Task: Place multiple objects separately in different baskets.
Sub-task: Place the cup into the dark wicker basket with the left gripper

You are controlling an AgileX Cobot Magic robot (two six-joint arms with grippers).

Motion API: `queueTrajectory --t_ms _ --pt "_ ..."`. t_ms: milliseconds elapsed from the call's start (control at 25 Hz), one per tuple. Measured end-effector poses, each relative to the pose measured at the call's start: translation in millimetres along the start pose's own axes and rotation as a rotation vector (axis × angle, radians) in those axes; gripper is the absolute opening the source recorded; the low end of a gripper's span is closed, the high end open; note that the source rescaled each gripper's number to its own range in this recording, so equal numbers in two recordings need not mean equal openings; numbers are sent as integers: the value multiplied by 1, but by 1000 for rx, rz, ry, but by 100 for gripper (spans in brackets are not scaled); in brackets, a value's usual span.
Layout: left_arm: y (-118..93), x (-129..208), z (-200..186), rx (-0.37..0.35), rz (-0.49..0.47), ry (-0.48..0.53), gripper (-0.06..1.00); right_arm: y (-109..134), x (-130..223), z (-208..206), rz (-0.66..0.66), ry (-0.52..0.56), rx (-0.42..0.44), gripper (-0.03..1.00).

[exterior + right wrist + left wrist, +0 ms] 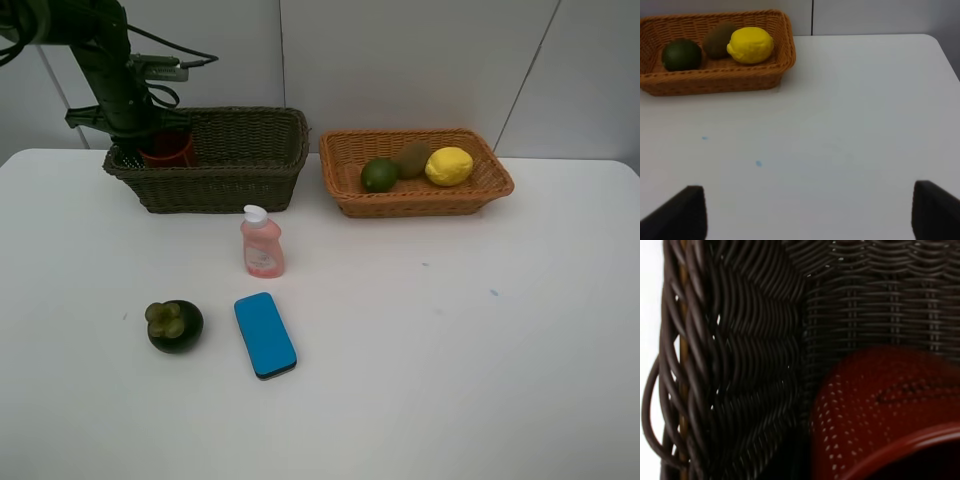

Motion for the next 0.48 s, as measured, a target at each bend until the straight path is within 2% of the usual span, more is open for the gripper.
queueTrajectory --t_ms 320,480 --pt "0 2 0 -1 -5 16 0 0 0 0 0 0 0 87" --pt "-2 2 0 24 -24 17 0 0 0 0 0 0 0 87"
Point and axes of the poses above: a point on each arm's last joint axis where the gripper is mounted, z pointing out along that axis toward the gripper, y along the wrist's bending axis when the last joint is at zero, x = y × z, the point moved 1 cm from there along z, pointing out along that axis toward the gripper, and after that the axes turned 6 degrees about z, right-handed, at the moved point
